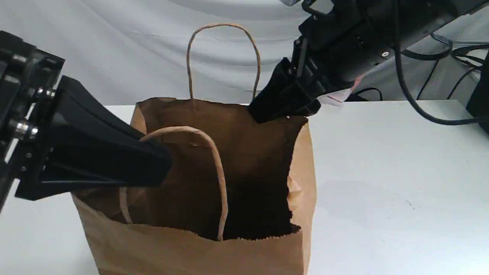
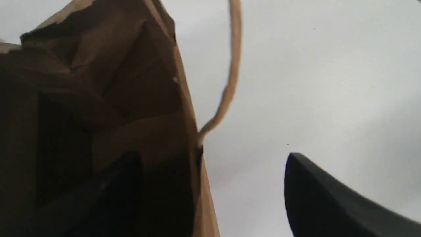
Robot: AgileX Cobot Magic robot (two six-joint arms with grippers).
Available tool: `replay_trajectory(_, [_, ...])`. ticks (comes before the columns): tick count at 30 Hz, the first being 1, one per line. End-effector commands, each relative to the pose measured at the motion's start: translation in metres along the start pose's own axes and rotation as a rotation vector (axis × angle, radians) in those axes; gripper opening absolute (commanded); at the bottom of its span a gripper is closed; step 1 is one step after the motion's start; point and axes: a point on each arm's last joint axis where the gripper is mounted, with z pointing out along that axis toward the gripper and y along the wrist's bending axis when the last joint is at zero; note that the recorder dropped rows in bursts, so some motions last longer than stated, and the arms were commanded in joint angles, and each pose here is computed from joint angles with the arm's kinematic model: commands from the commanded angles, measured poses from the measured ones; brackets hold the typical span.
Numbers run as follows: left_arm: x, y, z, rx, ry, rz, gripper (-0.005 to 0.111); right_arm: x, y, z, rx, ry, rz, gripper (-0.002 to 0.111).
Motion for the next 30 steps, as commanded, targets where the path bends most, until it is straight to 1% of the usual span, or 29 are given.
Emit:
replay_trajectory(1, [0.0,0.0,0.002,0.002,-0.01,-0.009,0.0,0.0,0.001,-0.001,0.001,0.018,-0.008,0.061])
replay_trajectory(10, [0.0,0.0,0.002,0.002,-0.01,-0.009,0.0,0.006,-0.004,0.022,-0.035,0.074,0.025,0.06])
replay_trajectory(13, [0.0,0.0,0.002,0.004,-0.009,-0.009,0.0,0.007,-0.006,0.026,-0.038,0.083,0.03,0.055])
replay_trajectory(15, [0.0,0.0,0.002,0.004,-0.009,-0.011,0.0,0.008,-0.007,0.027,-0.037,0.086,0.03,0.047])
replay_trajectory(17, [0.0,0.0,0.002,0.004,-0.009,-0.011,0.0,0.008,-0.007,0.027,-0.037,0.086,0.03,0.034])
replay_trajectory(20, [0.0,0.0,0.002,0.004,-0.009,-0.011,0.0,0.008,-0.007,0.027,-0.039,0.088,0.03,0.005])
replay_trajectory(21, [0.0,0.0,0.002,0.004,-0.009,-0.011,0.0,0.008,-0.007,0.027,-0.039,0.088,0.034,0.0])
replay_trajectory(27, [0.0,0.001,0.002,-0.002,-0.013,-0.031,0.0,0.004,-0.004,0.027,-0.068,0.047,0.088,0.0])
replay_trajectory(29, [0.0,0.001,0.002,0.001,-0.013,-0.034,0.0,0.001,-0.005,0.026,-0.081,0.011,0.137,0.0])
replay_trajectory(30, [-0.001,0.0,0.001,0.002,-0.018,-0.036,0.0,0.001,-0.007,0.025,-0.092,-0.013,0.191,0.0])
